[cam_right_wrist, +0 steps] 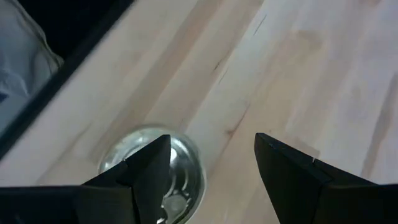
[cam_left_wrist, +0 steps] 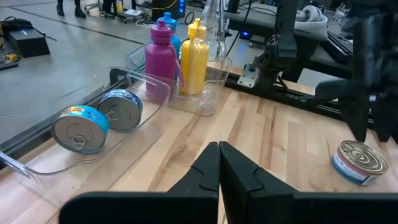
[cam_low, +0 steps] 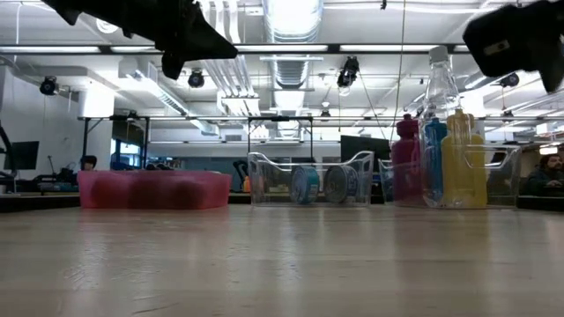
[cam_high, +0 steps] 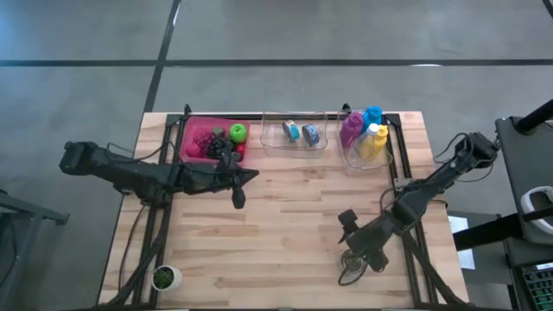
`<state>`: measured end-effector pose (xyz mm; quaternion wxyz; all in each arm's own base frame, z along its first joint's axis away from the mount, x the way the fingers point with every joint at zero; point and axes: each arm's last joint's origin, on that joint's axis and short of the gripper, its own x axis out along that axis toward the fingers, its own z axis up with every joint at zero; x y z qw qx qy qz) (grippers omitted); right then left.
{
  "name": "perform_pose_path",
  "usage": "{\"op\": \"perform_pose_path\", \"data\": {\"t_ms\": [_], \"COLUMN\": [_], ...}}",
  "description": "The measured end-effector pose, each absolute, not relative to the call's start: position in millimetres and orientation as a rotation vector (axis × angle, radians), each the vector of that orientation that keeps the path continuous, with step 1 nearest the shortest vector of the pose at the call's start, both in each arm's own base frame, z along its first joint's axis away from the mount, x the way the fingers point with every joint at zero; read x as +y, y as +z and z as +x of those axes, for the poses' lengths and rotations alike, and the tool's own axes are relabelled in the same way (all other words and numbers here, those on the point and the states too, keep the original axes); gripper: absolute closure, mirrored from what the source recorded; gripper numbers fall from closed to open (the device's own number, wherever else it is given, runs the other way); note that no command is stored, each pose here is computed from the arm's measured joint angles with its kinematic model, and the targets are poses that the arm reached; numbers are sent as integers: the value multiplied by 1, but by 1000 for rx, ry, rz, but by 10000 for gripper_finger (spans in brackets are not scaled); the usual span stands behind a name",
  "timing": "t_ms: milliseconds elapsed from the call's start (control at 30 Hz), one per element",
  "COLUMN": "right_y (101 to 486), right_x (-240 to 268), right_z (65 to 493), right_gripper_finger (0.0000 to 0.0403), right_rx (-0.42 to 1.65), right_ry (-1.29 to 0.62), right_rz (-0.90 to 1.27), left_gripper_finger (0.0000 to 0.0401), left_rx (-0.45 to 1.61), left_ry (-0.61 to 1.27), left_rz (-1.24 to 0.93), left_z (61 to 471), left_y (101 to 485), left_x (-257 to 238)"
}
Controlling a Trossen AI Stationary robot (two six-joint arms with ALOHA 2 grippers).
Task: Pick & Place Food Item
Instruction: Put the blue pink tuna can into the left transparent bin
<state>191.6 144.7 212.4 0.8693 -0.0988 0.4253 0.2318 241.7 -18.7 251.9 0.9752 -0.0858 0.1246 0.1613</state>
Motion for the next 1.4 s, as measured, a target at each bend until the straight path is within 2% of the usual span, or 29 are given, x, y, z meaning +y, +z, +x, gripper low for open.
{"op": "perform_pose_path", "data": {"t_ms": [267,1400], "right_y": [181,166], "right_x": [157,154], "right_z": [209,208], "right_gripper_finger": [175,174], "right_rx": [963,1002], "right_ry": [487,415], "right_rz": [-271,-302], "left_gripper_finger": [398,398], "left_rx": [251,252], "left_ry": [326,326], "left_rz": [-173,-177], "left_z": [242,242], "left_y": [252,252], "left_x": [-19,-19]}}
